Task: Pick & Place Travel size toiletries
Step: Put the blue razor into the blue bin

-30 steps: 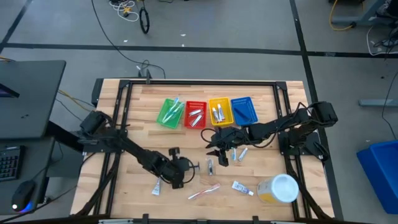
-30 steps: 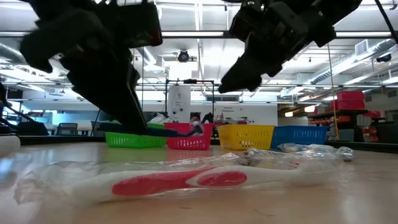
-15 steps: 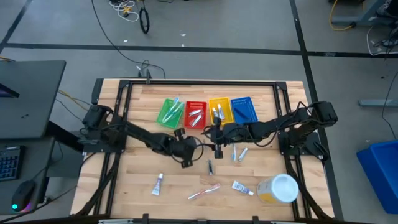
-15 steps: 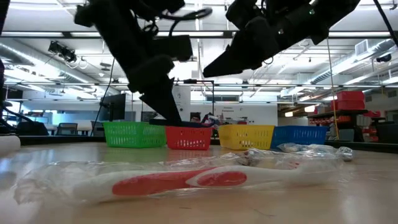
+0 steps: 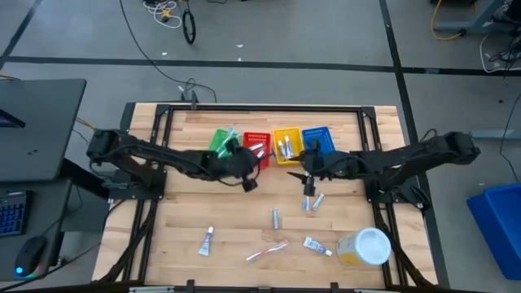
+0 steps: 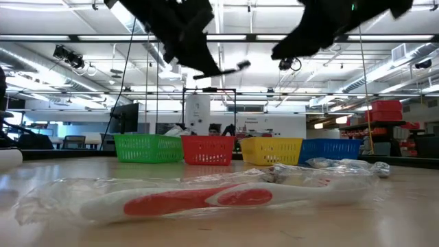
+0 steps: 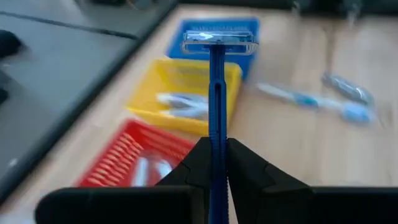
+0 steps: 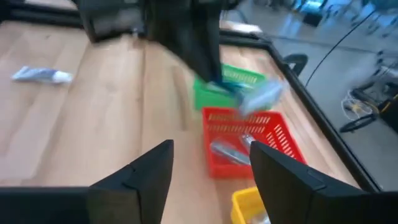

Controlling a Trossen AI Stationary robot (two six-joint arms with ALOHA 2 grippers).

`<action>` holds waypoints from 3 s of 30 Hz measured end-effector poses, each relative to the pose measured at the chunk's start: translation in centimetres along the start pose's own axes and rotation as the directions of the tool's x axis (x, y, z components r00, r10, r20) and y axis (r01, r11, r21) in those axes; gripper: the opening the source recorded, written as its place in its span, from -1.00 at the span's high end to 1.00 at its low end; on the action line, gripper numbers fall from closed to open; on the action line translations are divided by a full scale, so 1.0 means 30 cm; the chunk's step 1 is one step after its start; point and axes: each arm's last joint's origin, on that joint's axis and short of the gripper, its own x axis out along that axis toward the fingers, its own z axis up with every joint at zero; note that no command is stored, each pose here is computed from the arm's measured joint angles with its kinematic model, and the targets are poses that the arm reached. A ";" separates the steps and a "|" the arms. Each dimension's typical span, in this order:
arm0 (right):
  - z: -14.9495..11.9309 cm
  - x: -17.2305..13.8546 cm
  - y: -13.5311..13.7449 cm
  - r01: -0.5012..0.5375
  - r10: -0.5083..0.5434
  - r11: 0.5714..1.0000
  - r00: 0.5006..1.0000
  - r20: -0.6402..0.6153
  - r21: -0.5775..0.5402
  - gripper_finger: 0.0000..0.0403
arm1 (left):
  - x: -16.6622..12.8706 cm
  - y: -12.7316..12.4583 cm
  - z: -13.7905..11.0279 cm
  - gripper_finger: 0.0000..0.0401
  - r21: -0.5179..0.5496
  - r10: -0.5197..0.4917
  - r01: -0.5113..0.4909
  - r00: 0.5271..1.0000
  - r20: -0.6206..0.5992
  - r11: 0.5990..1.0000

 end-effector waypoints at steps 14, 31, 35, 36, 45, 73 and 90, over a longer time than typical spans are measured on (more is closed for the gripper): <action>-0.107 0.037 -0.088 -0.283 0.155 0.940 0.853 0.499 0.191 -0.08 | -0.011 0.000 0.119 0.77 -0.029 -0.147 0.164 0.939 0.311 0.986; -0.079 0.050 -0.081 -0.263 0.101 0.947 0.789 0.606 0.185 0.00 | -0.014 -0.011 0.138 0.80 -0.023 -0.232 0.259 0.897 0.377 0.965; -0.077 0.048 -0.079 -0.282 0.125 0.945 0.780 0.614 0.166 0.03 | -0.017 -0.010 0.147 0.78 -0.017 -0.236 0.265 0.885 0.401 0.964; -0.077 0.048 -0.079 -0.282 0.124 0.945 0.780 0.614 0.167 0.03 | -0.017 -0.010 0.147 0.78 -0.016 -0.236 0.265 0.885 0.401 0.964; -0.002 0.055 -0.086 -0.283 0.128 0.947 0.763 0.634 0.150 0.05 | -0.018 -0.010 0.151 0.79 -0.018 -0.242 0.274 0.878 0.412 0.962; 0.014 0.069 -0.087 -0.258 0.126 0.955 0.798 0.589 0.145 0.78 | -0.019 -0.008 0.152 0.65 0.020 -0.231 0.245 0.879 0.417 0.969; -0.043 0.095 -0.083 -0.175 0.081 0.963 0.914 0.399 0.204 0.77 | -0.002 -0.010 0.108 0.50 0.006 -0.236 0.244 0.930 0.284 0.970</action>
